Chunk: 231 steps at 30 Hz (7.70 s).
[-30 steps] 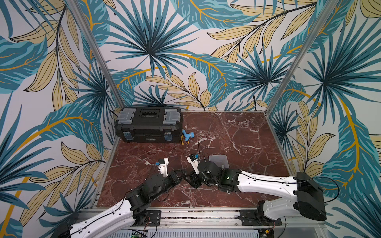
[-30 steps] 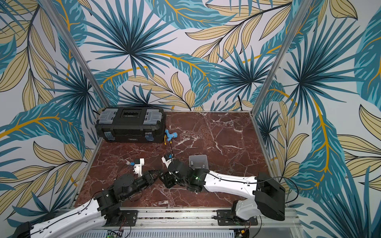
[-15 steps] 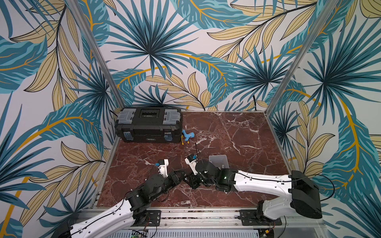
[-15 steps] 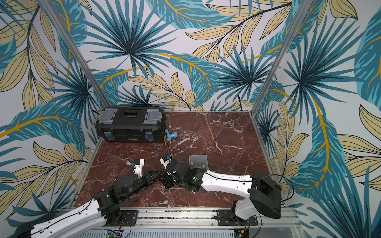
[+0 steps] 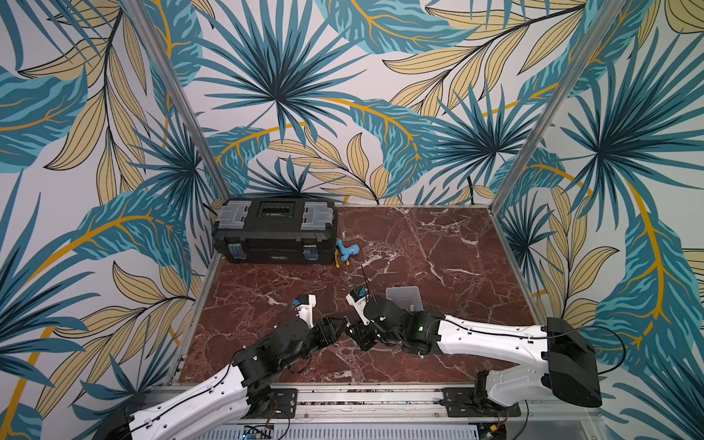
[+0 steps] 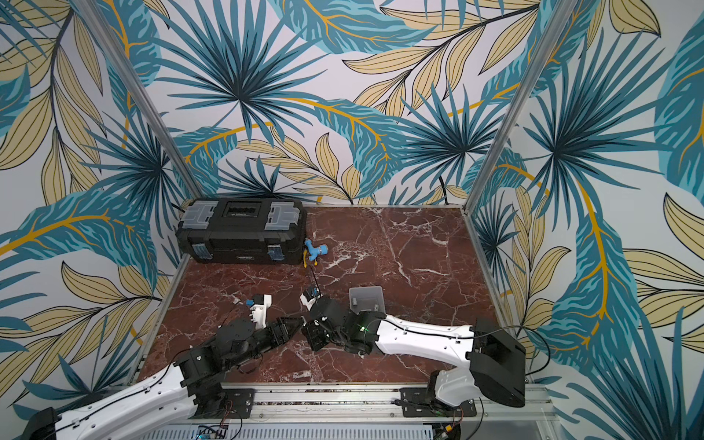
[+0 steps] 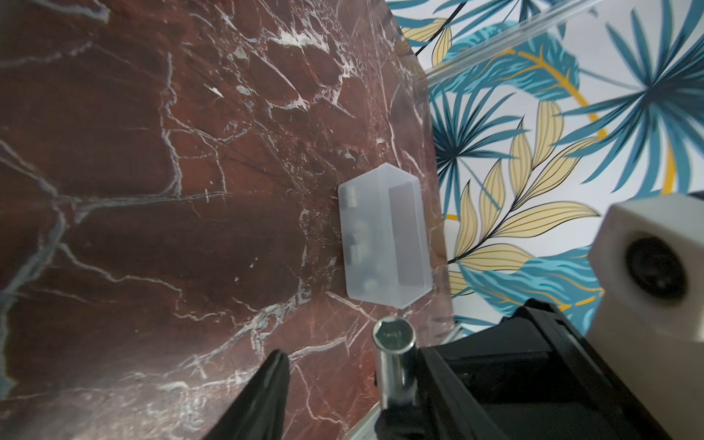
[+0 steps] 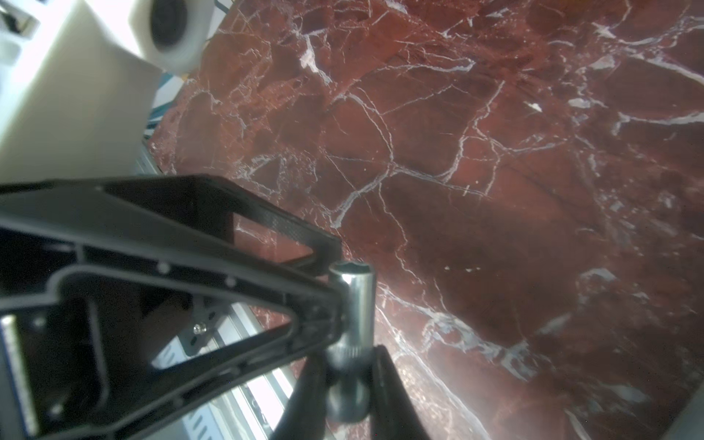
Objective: Put the socket on the desktop into the storage box
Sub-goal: Adjust the socket head, then place the socket head in the storage box.
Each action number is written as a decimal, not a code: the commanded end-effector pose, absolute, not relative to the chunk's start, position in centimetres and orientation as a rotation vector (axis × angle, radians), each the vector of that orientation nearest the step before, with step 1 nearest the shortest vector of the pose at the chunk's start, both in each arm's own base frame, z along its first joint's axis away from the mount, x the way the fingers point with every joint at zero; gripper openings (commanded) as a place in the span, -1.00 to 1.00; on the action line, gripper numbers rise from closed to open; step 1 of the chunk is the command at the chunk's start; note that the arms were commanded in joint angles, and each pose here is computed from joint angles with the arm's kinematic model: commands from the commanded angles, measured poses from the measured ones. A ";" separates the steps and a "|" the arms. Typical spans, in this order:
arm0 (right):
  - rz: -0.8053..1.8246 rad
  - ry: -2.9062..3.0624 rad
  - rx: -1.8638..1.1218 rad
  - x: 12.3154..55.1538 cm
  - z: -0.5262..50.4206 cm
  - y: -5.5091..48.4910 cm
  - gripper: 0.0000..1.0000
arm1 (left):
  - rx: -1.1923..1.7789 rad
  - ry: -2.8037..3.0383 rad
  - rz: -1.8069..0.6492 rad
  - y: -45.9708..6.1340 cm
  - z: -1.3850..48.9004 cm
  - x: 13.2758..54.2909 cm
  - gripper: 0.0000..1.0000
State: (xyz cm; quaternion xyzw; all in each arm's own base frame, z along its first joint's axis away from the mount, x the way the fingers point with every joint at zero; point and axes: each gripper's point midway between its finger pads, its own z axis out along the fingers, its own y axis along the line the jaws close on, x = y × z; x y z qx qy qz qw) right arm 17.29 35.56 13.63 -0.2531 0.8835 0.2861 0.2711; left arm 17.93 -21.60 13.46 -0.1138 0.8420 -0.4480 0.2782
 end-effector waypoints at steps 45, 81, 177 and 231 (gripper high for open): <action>0.858 2.277 -0.634 16.4 14.9 34.8 0.18 | -0.242 2.195 -1.489 -24.8 16.6 19.0 -1.00; 1.050 2.272 -0.532 16.3 14.9 34.1 -0.60 | -0.282 2.161 -1.565 -24.5 16.1 18.5 -1.00; 0.080 2.557 -0.122 22.4 13.5 16.7 -1.00 | -0.024 2.422 -0.957 -25.6 11.9 23.6 0.17; 0.178 2.474 -0.125 25.1 15.0 18.2 0.35 | -0.001 2.410 -0.894 -24.6 11.7 23.5 0.21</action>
